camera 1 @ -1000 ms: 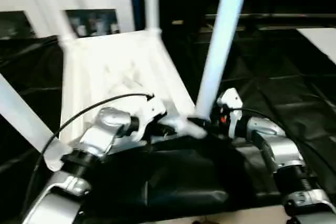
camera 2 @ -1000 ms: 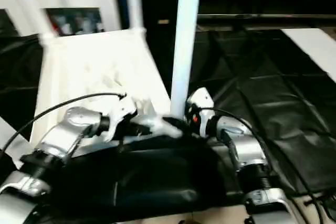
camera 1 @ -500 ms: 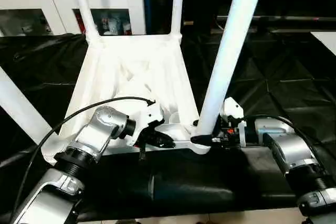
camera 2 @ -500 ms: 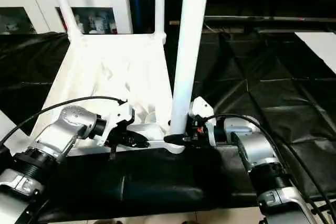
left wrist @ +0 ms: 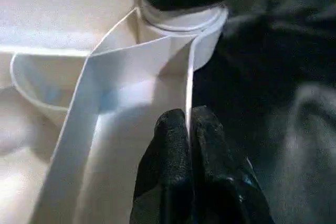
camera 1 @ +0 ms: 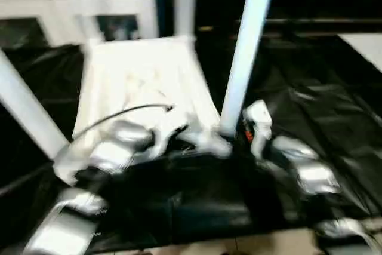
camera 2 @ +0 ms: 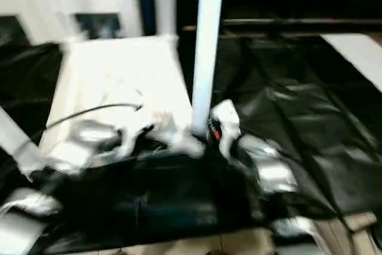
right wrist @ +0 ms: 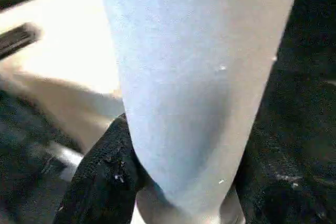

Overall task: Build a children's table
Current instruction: Rotate leg to tighten

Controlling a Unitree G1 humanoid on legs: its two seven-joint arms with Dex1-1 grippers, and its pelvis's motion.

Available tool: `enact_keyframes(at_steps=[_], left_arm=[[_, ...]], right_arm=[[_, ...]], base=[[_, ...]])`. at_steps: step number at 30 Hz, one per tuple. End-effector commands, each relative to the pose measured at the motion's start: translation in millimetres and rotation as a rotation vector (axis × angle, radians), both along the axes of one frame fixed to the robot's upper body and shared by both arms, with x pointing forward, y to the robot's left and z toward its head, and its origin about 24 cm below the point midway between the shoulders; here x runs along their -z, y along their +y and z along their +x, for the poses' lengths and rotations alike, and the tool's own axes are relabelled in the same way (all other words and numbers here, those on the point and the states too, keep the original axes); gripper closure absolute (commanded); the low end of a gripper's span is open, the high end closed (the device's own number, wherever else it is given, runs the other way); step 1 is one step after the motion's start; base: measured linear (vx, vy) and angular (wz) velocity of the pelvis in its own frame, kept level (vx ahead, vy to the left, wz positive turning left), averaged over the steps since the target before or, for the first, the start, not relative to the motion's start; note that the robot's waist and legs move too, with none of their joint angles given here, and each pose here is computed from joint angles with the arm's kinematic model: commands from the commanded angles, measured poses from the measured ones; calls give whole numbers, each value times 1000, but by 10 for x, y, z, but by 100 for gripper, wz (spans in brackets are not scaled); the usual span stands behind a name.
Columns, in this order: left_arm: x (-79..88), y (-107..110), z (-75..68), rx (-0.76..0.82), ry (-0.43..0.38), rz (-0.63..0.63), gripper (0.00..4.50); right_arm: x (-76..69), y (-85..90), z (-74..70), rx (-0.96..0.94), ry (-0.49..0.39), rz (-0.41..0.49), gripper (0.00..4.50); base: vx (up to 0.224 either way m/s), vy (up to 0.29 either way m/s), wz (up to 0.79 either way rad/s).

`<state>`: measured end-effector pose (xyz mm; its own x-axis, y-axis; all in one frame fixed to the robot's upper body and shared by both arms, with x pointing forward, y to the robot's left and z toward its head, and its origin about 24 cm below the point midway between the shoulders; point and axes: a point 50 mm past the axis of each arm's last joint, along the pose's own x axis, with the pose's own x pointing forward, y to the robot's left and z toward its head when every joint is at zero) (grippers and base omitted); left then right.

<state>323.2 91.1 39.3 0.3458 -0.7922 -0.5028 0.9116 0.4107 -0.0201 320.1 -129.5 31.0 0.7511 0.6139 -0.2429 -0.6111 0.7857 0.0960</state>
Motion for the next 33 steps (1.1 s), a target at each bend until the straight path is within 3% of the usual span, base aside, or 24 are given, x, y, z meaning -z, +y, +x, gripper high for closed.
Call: enact_keyframes(at_steps=[1,3,5,6,9,10,11,14,16,19,25,26,27,33], left_arm=[[20,-64,42,-69,-8,15,450],[36,-212,40,-95,-16,8,450],[36,-212,40,-95,-16,8,450],[43,-428,5,-74,-29,-6,450],[36,-471,-17,-35,-43,-4,450],[36,-465,-18,-32,-43,-4,450],[34,-420,-21,-18,-44,0,450],[32,-255,-23,22,-37,14,450],[23,-200,-25,44,-35,16,450],[20,-108,-25,66,-28,33,450],[-10,78,-75,186,6,50,450],[-28,108,-115,246,31,42,450],[-38,141,-160,308,63,45,450],[-12,195,-230,410,122,82,450]], right_arm=[[315,110,-116,45,171,-20,249],[339,212,-77,135,182,-28,250],[339,212,-77,135,182,-28,251],[316,412,-32,174,168,-17,251],[269,515,-27,122,127,-5,251],[266,513,-27,119,125,-4,216],[246,490,-20,113,116,13,181],[174,418,0,37,95,33,176],[140,390,-2,-15,86,41,147],[84,312,-10,-103,55,27,147],[-98,-10,-101,-358,-7,-9,147],[-156,-126,-138,-430,-9,-16,147],[-192,-240,-164,-477,5,-40,147],[-246,-412,-202,-570,71,-84,147]], base=[[0,0,0],[0,0,0],[0,0,0],[0,0,0],[0,0,0],[0,0,0],[0,0,0],[0,0,0],[0,0,0],[0,0,0],[26,-9,4],[0,0,0],[0,0,0],[28,2,2]])
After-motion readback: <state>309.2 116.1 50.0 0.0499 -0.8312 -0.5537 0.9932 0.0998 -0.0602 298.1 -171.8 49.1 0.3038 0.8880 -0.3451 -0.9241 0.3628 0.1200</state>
